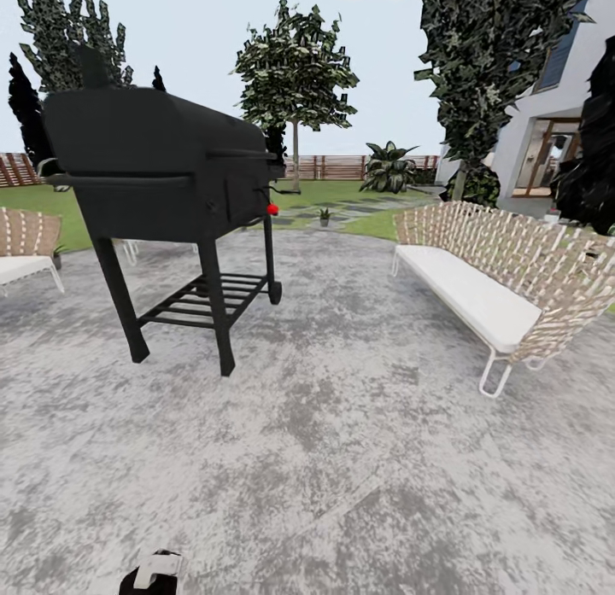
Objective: Pick up the pesticide atomizer in the garden and spray insectifuge to fully cover both potted plants in the garden.
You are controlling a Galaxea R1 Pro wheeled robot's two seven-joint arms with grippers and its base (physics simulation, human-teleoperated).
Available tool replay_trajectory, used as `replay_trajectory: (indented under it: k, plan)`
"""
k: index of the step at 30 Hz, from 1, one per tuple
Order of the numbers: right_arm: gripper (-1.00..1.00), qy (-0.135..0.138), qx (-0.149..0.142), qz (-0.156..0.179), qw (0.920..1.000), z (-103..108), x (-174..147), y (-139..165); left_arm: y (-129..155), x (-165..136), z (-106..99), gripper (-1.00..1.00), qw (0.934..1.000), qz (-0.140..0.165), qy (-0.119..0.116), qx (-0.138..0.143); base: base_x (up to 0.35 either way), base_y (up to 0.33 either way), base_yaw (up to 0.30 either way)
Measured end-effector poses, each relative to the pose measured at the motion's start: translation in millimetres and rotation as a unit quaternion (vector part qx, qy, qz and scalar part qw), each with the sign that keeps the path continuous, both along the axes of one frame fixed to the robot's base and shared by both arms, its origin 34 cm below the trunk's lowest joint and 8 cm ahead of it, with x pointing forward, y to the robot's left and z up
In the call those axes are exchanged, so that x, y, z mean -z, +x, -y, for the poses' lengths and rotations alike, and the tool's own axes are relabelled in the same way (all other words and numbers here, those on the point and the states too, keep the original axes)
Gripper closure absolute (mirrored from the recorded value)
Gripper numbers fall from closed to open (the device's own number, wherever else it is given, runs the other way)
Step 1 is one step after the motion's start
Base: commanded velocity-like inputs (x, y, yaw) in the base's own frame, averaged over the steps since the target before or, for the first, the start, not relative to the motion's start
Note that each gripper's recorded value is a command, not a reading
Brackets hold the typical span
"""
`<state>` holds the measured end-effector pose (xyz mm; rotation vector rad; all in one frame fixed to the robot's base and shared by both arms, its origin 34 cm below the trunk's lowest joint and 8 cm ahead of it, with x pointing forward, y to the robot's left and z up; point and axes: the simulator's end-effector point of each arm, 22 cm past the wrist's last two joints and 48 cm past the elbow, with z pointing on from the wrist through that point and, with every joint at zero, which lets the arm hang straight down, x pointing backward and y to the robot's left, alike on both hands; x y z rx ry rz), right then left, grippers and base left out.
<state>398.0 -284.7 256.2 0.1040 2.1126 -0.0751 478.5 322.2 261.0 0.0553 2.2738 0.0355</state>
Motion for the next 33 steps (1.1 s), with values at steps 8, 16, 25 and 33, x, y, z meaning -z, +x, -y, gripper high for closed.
replay_trajectory:
  k: [8, 16, 25, 33]
  plan:
    - [-1.0, 0.008, -0.001, -0.049, 0.9987, -6.2, 24.6, -37.8, -0.1, 0.1, 0.2, 1.0, 1.0, 0.0, 0.0, 0.001, 0.34, 0.0, 0.0]
    - [-1.0, 0.01, -0.002, -0.06, 0.9982, -8.5, 29.3, -45.8, 0.0, 0.1, 0.7, 1.0, 1.0, 0.0, 0.0, 0.001, 0.34, 0.0, 0.0]
    - [-1.0, 0.009, 0.0, -0.06, 0.9981, -7.3, 29.5, -46.2, -0.2, 0.2, 0.8, 1.0, 1.0, 0.0, 0.0, 0.001, 0.34, 0.0, 0.0]
    - [-1.0, 0.009, 0.0, -0.06, 0.9981, -7.0, 29.5, -46.2, -0.5, 0.4, 0.9, 1.0, 1.0, -0.001, 0.0, 0.001, 0.34, -0.037, 0.0]
